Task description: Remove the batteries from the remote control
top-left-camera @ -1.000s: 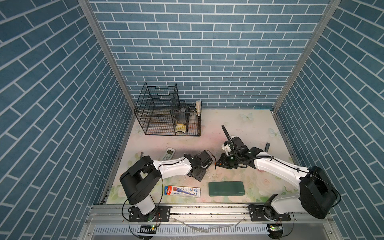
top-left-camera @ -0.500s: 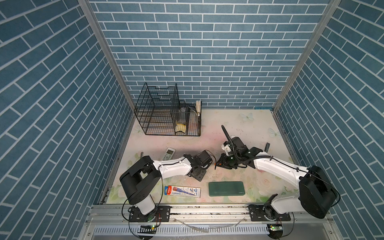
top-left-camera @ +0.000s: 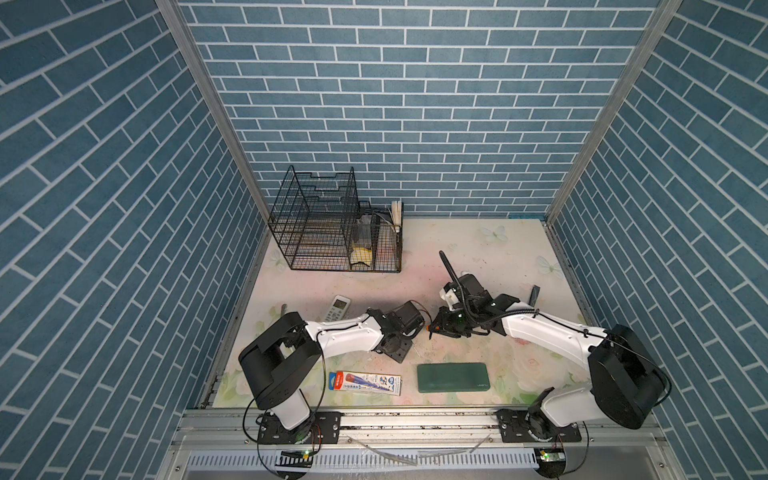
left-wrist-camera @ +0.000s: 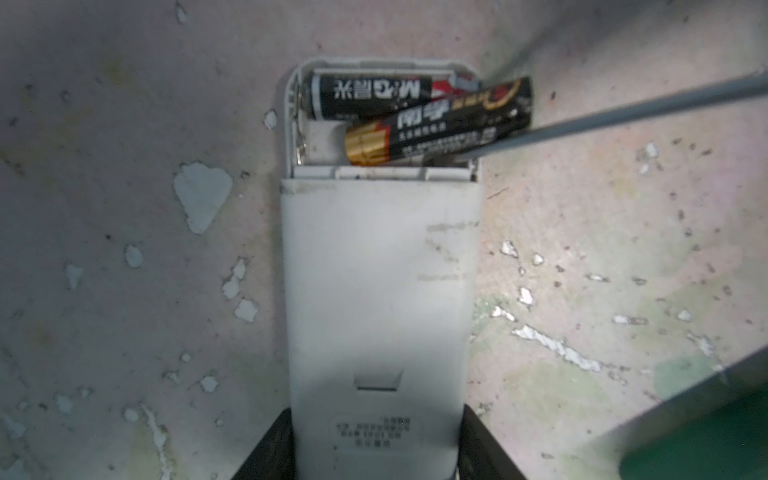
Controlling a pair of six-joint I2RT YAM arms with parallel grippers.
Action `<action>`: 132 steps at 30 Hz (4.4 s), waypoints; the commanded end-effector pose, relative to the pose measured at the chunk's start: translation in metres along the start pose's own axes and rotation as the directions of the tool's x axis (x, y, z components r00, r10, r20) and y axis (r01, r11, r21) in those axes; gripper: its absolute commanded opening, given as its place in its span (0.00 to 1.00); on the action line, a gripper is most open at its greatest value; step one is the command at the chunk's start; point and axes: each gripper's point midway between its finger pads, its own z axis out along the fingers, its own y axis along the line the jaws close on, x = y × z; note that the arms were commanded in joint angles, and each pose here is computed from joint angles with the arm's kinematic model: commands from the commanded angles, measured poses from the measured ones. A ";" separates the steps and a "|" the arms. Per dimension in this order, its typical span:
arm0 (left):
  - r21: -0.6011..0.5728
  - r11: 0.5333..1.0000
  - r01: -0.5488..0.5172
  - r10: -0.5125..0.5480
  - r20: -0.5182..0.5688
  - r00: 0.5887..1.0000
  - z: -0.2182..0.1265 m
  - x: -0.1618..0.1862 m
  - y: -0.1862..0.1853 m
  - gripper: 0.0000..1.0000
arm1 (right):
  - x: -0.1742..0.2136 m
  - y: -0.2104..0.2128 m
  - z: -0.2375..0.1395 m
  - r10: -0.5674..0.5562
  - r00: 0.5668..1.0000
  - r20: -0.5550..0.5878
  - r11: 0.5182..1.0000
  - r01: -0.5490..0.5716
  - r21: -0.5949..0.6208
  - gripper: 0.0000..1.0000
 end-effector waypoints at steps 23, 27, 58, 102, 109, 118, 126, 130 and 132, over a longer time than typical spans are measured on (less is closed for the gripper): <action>0.067 0.998 -0.010 0.018 -0.127 0.992 0.038 0.044 -0.014 0.20 | -0.044 0.031 -0.003 -0.016 0.996 0.088 0.996 0.024 -0.090 0.00; 0.067 0.998 -0.009 0.018 -0.127 0.992 0.038 0.045 -0.015 0.20 | -0.042 0.032 -0.007 -0.014 0.996 0.089 0.995 0.023 -0.100 0.00; -0.228 0.969 0.098 -0.144 -0.195 0.970 0.025 0.059 0.047 0.82 | -0.080 0.007 -0.044 -0.011 0.978 0.207 0.996 0.028 -0.082 0.00; 0.085 0.936 0.340 -0.349 0.125 0.929 -0.056 -0.034 0.057 0.80 | -0.046 -0.001 -0.039 -0.099 0.992 0.073 0.991 0.105 -0.081 0.00; 0.212 0.866 0.452 -0.485 0.144 0.862 -0.044 -0.047 0.074 0.78 | -0.033 -0.004 -0.035 -0.104 0.994 0.043 0.990 0.107 -0.086 0.00; 0.175 0.863 0.474 -0.492 0.083 0.867 -0.023 -0.038 0.081 0.78 | -0.026 0.003 -0.037 -0.125 0.991 0.046 0.988 0.129 -0.090 0.00; 0.141 0.868 0.477 -0.487 0.054 0.872 -0.010 -0.031 0.084 0.76 | -0.014 0.008 -0.032 -0.172 0.985 0.018 0.981 0.173 -0.085 0.00; 0.136 0.867 0.479 -0.488 0.044 0.872 -0.006 -0.030 0.084 0.75 | -0.009 0.003 -0.027 -0.167 0.986 0.003 0.983 0.167 -0.074 0.00; 0.132 0.867 0.480 -0.489 0.042 0.871 -0.004 -0.030 0.085 0.75 | -0.006 0.002 -0.025 -0.165 0.986 -0.006 0.984 0.165 -0.070 0.00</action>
